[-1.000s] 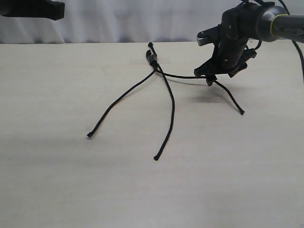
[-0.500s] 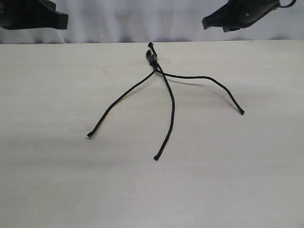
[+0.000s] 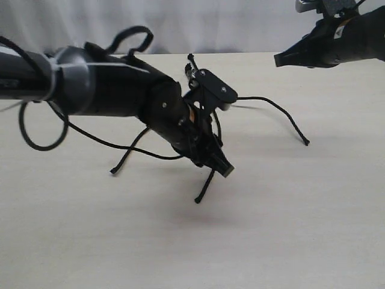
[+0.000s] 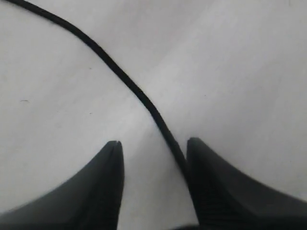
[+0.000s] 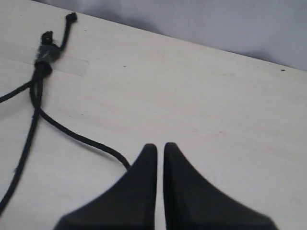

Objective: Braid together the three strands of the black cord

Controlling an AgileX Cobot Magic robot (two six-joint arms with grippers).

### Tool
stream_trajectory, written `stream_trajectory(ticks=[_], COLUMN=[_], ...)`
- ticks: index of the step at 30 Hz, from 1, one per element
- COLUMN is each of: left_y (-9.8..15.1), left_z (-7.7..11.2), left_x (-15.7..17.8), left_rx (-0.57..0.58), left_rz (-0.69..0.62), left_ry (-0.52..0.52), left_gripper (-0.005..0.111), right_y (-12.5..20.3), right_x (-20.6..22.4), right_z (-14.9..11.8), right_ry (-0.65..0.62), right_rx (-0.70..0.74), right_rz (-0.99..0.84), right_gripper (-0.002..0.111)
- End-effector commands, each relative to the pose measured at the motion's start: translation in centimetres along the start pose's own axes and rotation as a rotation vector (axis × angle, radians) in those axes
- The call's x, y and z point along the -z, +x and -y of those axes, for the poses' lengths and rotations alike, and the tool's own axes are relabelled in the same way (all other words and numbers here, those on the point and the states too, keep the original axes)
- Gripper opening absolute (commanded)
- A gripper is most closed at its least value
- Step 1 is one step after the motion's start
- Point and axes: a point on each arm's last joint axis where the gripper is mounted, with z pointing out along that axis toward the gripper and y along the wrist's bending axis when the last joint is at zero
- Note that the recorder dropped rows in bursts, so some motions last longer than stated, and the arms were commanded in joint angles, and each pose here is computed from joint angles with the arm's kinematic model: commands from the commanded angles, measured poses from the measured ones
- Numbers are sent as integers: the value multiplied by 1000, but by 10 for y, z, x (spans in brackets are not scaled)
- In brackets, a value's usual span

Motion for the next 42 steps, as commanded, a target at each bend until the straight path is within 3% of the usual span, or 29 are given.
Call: stream_trajectory(ticks=[1, 4, 14, 17, 23, 27, 30, 34, 42], left_y=[1, 0, 7, 12, 14, 0, -14, -24, 0], left_z=[5, 5, 9, 12, 24, 17, 2, -34, -129], left_x=[-28, -47, -66, -72, -71, -53, -28, 9, 20], left_rx=[4, 24, 12, -28, -103, -109, -87, -50, 118], left_rz=[-23, -41, -66, -90, -134, -130, -74, -16, -48], left_ry=[9, 10, 13, 8, 6, -9, -34, -100, -223], left_gripper=[47, 49, 48, 36, 0, 0, 0, 0, 0], right_y=[3, 3, 3, 3, 3, 3, 3, 3, 3], right_x=[3, 3, 3, 3, 3, 3, 3, 3, 3], right_z=[21, 23, 23, 23, 23, 23, 23, 23, 23], right_ry=[44, 48, 48, 48, 48, 47, 47, 47, 47], right_rx=[-34, -38, -42, -42, -42, -46, -49, -49, -49], right_rz=[-5, -6, -2, -2, 1, 1, 1, 1, 1], right_gripper=[4, 4, 4, 4, 4, 4, 4, 4, 4])
